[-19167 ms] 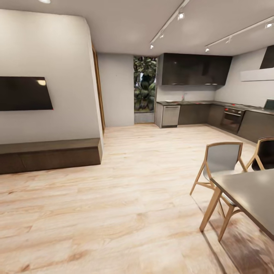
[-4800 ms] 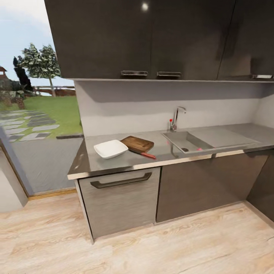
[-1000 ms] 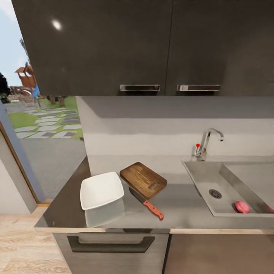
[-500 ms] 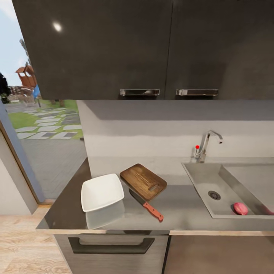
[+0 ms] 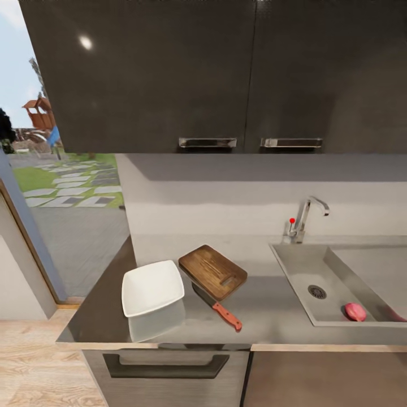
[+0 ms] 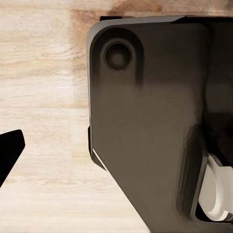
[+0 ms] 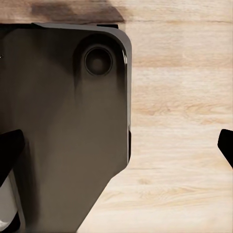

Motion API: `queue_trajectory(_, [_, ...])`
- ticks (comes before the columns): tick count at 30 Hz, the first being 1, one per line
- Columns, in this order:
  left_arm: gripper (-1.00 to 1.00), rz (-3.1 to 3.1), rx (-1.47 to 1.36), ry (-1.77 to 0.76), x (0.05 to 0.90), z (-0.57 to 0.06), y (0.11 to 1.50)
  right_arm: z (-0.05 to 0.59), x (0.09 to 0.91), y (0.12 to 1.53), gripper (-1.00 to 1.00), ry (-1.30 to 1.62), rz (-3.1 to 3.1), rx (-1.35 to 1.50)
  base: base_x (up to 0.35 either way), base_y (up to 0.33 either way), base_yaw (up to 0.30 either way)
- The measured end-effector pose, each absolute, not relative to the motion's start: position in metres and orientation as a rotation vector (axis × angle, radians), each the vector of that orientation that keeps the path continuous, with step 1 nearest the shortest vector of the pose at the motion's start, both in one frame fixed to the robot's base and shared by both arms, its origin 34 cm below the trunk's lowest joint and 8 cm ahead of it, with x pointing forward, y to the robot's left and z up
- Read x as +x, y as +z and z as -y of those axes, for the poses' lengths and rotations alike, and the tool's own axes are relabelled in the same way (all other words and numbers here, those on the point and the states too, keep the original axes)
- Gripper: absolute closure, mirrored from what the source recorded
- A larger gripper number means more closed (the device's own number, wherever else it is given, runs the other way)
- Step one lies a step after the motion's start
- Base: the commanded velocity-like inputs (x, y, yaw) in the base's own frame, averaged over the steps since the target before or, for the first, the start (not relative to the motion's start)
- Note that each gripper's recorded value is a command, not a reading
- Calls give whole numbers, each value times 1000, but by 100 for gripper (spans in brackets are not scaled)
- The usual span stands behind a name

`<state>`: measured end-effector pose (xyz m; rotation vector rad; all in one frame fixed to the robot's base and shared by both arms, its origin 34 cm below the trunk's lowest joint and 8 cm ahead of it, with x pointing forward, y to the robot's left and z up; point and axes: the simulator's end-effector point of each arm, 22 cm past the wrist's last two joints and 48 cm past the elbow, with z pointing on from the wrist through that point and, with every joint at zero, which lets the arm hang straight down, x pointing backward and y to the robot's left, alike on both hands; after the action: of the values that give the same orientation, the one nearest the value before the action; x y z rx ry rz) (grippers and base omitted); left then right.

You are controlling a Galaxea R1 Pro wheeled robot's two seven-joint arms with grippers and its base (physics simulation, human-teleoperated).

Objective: In the kitchen, take the Vidalia onion out of the sink, dice it on the chopping board with the paring knife, put the diced onion into the bowl on the countertop, then place both the paring knife and the chopping board into the sink.

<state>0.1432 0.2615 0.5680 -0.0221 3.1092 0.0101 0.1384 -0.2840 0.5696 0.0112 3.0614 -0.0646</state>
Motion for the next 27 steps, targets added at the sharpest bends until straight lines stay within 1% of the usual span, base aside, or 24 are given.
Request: queue_trajectory(27, [-100,-3110,-22,5,135,-259,594,284,130,596,-100,-64,-3061,8,0,0,0])
